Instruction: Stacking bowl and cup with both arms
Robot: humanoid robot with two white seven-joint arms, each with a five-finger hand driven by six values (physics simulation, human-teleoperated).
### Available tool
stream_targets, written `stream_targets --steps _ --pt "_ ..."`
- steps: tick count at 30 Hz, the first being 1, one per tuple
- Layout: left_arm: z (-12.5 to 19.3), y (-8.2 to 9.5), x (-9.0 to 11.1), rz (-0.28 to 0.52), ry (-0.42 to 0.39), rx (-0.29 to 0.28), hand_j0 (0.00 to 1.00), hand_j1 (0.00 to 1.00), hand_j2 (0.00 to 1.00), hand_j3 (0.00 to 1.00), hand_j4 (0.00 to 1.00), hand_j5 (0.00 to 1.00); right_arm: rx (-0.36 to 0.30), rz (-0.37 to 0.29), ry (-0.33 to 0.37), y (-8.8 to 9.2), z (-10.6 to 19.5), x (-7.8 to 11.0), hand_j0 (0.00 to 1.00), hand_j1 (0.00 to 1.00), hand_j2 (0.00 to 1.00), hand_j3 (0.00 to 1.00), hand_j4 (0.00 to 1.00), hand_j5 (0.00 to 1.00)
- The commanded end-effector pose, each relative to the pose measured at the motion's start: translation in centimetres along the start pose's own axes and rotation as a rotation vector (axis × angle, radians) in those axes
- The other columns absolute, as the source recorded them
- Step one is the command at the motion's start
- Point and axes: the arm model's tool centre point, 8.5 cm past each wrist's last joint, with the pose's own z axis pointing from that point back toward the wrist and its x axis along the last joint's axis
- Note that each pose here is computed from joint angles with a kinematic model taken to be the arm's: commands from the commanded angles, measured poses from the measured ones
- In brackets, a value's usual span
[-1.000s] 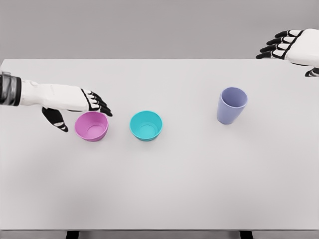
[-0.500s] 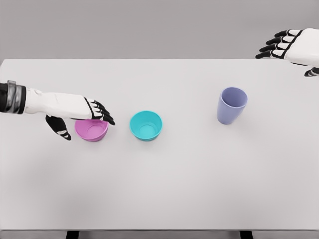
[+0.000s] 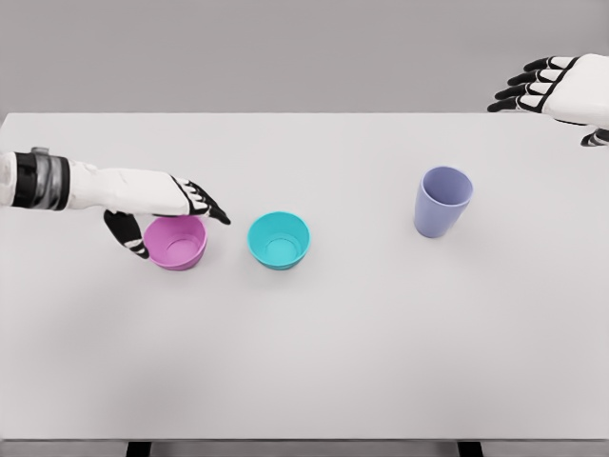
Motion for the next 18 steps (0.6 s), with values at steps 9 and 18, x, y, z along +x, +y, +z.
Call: stream_targets --steps 9,18 --pt "1.8 -0.1 0.7 0.060 0.038 0.013 1.00 1.00 1.00 1.00 1.00 1.00 -0.002 -0.003 0.002 0.0 0.0 0.0 1.00 1.00 1.00 1.00 1.00 1.00" --pt "2.9 -0.6 0.9 0.145 0.181 -0.002 1.00 1.00 1.00 1.00 1.00 1.00 -0.003 -0.004 0.001 0.0 0.0 0.0 1.00 1.00 1.00 1.00 1.00 1.00"
